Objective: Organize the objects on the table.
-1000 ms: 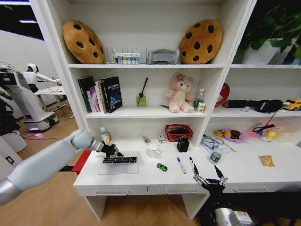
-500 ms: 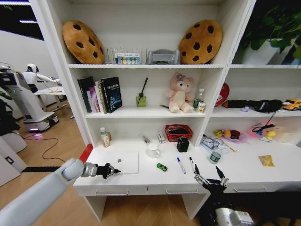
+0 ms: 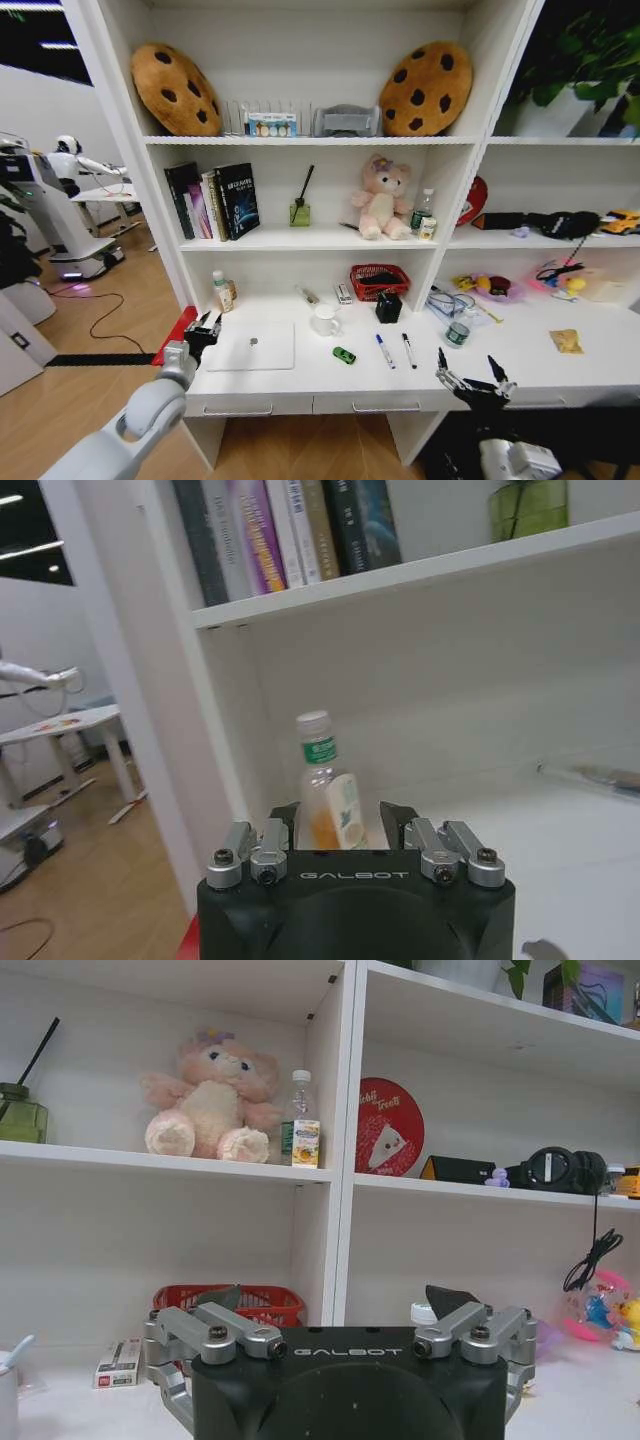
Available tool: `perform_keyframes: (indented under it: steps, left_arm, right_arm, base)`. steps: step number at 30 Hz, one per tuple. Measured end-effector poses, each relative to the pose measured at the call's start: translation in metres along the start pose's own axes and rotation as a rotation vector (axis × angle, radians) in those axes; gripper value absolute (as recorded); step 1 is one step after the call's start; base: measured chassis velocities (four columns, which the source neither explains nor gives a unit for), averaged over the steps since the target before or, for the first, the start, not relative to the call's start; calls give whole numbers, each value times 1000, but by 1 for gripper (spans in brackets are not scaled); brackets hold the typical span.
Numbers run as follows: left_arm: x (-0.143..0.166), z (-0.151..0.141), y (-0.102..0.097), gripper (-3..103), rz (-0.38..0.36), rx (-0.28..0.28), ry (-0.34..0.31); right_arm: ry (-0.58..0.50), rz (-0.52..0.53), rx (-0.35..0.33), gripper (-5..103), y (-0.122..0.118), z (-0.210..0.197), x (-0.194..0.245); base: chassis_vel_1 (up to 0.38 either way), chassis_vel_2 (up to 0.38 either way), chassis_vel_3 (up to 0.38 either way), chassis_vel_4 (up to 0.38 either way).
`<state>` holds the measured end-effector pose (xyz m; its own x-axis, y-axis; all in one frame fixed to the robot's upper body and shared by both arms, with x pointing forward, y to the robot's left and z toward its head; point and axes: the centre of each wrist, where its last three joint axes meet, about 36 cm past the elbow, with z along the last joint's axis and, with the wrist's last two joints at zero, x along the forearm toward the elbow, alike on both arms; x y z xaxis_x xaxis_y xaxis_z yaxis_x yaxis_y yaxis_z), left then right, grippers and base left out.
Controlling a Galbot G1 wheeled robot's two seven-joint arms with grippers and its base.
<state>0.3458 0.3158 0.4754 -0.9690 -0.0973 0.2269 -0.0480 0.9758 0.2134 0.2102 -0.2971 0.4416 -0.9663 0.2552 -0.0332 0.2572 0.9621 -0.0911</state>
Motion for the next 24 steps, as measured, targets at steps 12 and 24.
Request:
perform_keyframes:
  steps: [12, 24]
  left_arm:
    - [85, -25, 12, 93, -36, 136, -40]
    - [88, -23, -5, 100, 27, 153, -49]
  right_arm:
    - [6, -81, -18, 100, 10, -1, 3]
    - [-16, -115, -18, 100, 9, 3, 7]
  base:
    - [0, 0, 0, 0]
    - [0, 0, 0, 0]
